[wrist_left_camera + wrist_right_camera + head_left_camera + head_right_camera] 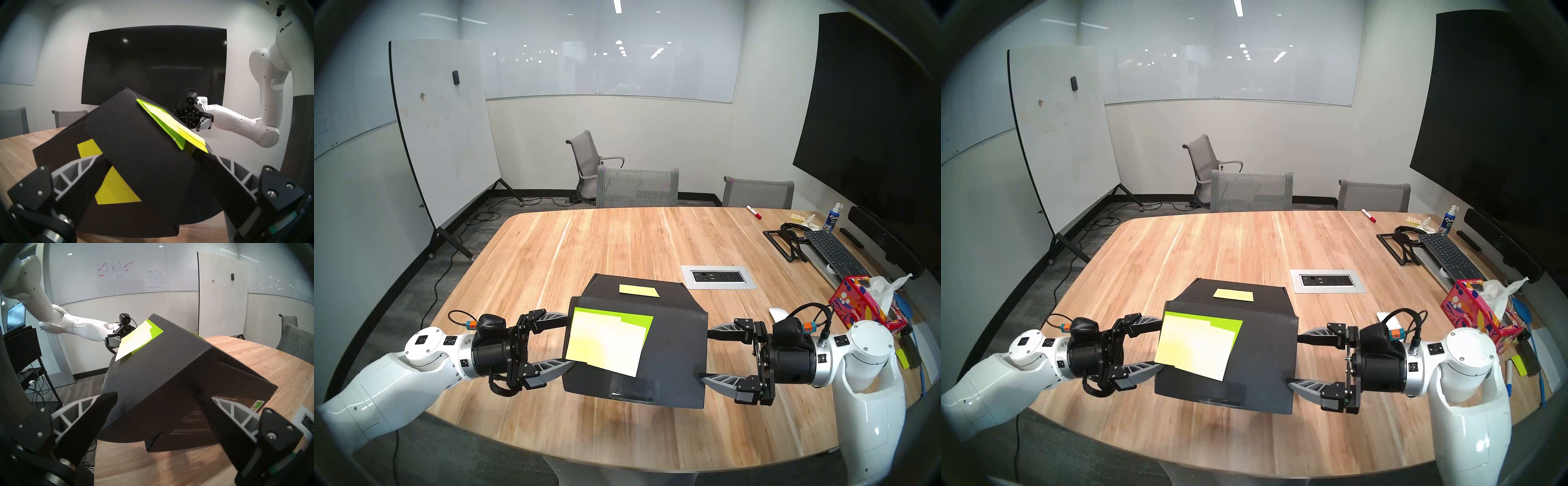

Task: Open the box and place the mouse inside

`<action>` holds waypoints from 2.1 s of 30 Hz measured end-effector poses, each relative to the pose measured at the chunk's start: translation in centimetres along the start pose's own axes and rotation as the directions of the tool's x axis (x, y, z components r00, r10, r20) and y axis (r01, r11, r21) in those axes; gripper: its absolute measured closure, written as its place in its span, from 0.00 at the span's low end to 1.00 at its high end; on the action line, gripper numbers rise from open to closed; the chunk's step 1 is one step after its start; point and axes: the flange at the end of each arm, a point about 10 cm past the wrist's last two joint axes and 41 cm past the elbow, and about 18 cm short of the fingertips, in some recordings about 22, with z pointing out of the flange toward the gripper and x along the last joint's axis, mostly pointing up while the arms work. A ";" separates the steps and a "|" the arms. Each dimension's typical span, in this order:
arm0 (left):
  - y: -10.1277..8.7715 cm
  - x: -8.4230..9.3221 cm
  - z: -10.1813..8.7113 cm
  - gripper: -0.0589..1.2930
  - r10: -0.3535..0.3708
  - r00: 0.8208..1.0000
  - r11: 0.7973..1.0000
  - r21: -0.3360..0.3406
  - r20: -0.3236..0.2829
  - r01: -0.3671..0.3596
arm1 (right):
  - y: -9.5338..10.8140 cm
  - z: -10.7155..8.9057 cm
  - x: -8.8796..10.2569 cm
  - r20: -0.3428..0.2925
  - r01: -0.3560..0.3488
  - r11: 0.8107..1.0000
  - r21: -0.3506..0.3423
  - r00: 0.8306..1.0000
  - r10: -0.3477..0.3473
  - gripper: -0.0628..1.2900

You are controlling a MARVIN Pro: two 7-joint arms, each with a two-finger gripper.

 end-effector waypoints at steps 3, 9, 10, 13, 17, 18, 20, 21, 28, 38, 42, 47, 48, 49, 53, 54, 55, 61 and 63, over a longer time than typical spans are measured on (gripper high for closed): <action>0.0 0.0 0.0 0.07 -0.001 1.000 1.000 -0.001 -0.002 0.001 | 0.0 0.0 0.0 -0.001 0.002 1.000 0.002 1.000 -0.002 0.05; 0.1 0.0 0.0 0.07 -0.010 1.000 1.000 0.001 -0.013 0.010 | 0.0 0.0 0.0 -0.002 0.006 1.000 0.004 1.000 -0.006 0.05; 0.1 0.0 0.0 0.07 -0.010 1.000 1.000 0.001 -0.015 0.010 | 0.0 0.0 0.0 -0.003 0.006 1.000 0.004 1.000 -0.006 0.05; 0.1 0.2 0.1 0.07 -0.014 1.000 1.000 0.003 -0.024 0.014 | 0.1 0.0 0.0 -0.004 0.009 1.000 0.003 1.000 -0.009 0.05; 0.0 0.4 0.1 0.07 -0.021 0.999 1.000 0.009 -0.034 0.021 | 0.2 0.0 0.1 -0.005 0.014 1.000 0.002 1.000 -0.014 0.05; 0.0 0.5 0.2 0.07 -0.023 0.999 1.000 0.011 -0.037 0.024 | 0.2 0.0 0.2 -0.005 0.015 1.000 0.001 1.000 -0.015 0.05; -0.1 0.7 0.2 0.07 -0.033 0.998 0.999 0.018 -0.046 0.034 | 0.3 0.0 0.3 -0.004 0.018 1.000 -0.001 1.000 -0.018 0.05; -0.1 0.8 0.3 0.07 -0.037 0.998 0.999 0.022 -0.049 0.038 | 0.3 0.0 0.3 -0.004 0.019 1.000 -0.001 1.000 -0.019 0.05; -0.2 1.3 0.3 0.07 -0.069 0.995 0.996 0.052 -0.079 0.073 | 0.4 0.1 0.4 -0.004 0.029 1.000 -0.004 1.000 -0.029 0.05; -0.2 1.5 0.1 0.07 -0.100 0.990 0.991 0.076 -0.102 0.108 | 0.4 0.3 0.3 -0.003 0.040 0.999 0.003 0.999 -0.040 0.05; -0.2 1.6 0.0 0.07 -0.114 0.987 0.989 0.081 -0.111 0.123 | 0.4 0.4 0.3 -0.004 0.043 0.999 0.007 0.999 -0.043 0.05; -0.3 1.8 -0.1 0.08 -0.126 0.984 0.987 0.087 -0.123 0.137 | 0.5 0.5 0.3 -0.004 0.044 0.999 0.009 0.999 -0.044 0.05; -0.4 1.8 -0.1 0.08 -0.127 0.984 0.986 0.088 -0.125 0.139 | 0.5 0.5 0.3 -0.004 0.044 0.999 0.009 0.999 -0.044 0.05; -0.4 1.9 -0.1 0.09 -0.128 0.984 0.986 0.089 -0.127 0.140 | 0.6 0.5 0.3 -0.004 0.044 0.999 0.008 0.999 -0.044 0.05; -0.6 2.2 0.0 0.25 -0.129 0.983 0.986 0.088 -0.135 0.141 | 0.5 0.6 0.2 -0.006 0.045 0.999 0.013 0.999 -0.045 0.05; -0.6 2.2 0.0 0.26 -0.128 0.982 0.986 0.087 -0.135 0.141 | 0.5 0.6 0.1 -0.007 0.045 0.999 0.014 0.999 -0.045 0.05; -0.6 2.2 0.1 0.29 -0.129 0.982 0.986 0.086 -0.136 0.141 | 0.5 0.6 0.1 -0.008 0.045 0.999 0.015 0.999 -0.045 0.05; -0.7 2.5 0.4 0.45 -0.129 0.982 0.987 0.080 -0.140 0.141 | 0.7 0.3 0.0 -0.010 0.050 0.999 0.006 0.999 -0.050 0.05; -0.7 2.5 0.4 0.50 -0.129 0.981 0.987 0.078 -0.141 0.141 | 0.7 0.2 0.0 -0.010 0.051 0.999 0.003 0.999 -0.051 0.05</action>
